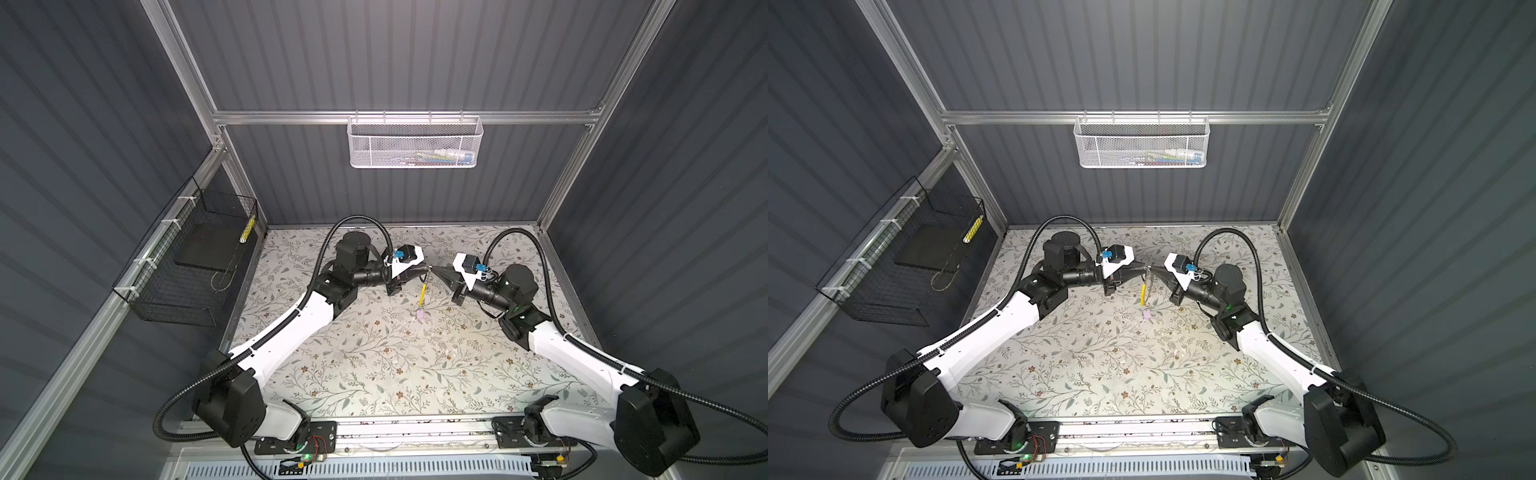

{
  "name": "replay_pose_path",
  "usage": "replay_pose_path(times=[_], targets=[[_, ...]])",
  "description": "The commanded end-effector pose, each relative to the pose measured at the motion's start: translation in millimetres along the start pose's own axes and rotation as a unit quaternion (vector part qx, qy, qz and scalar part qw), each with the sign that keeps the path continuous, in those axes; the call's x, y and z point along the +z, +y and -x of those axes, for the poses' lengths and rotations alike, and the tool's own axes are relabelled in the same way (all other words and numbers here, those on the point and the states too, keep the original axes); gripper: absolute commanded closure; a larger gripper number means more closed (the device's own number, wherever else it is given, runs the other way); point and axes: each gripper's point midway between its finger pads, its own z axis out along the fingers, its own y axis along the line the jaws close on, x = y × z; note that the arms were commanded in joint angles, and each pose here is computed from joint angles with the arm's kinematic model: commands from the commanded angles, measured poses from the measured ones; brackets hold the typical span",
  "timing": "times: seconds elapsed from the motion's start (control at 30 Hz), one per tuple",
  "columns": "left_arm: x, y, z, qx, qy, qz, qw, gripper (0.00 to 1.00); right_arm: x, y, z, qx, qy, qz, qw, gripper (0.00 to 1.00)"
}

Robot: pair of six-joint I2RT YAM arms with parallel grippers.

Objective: Put the keys on the keyring

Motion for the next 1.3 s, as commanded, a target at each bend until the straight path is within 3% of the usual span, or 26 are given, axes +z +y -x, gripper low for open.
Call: replay_pose_path(times=[0.0,0.13,0.5,0.67,0.9,1.07,1.27], targets=[[4,2,-1,-0.014,0.006,-0.001,1.0,0.84,1,-5,18,-0.01,-0.027,-0.009,1.0,1.0],[4,1,-8,-0.016,0.02,0.001,1.0,0.97,1,-7,18,-0.009,-0.029,-0.012,0.999,1.0],[8,-7,-23,-0.033,0.037,-0.019,0.999,0.99,0,-7,25,-0.006,-0.051,-0.017,0.999,1.0],[11,-14,-26,-0.047,0.037,-0.043,0.997,0.91,0,-8,27,0.002,-0.059,-0.017,0.998,1.0],[5,-6,-15,-0.032,0.008,-0.007,0.999,0.63,2,-9,25,0.011,-0.062,-0.016,0.998,1.0],[-11,4,-1,0.002,-0.012,0.04,0.999,0.63,2,-7,22,0.011,-0.055,-0.013,0.998,1.0],[-17,7,22,0.022,-0.047,0.048,0.998,0.63,3,-5,17,0.012,-0.048,-0.006,0.999,1.0]])
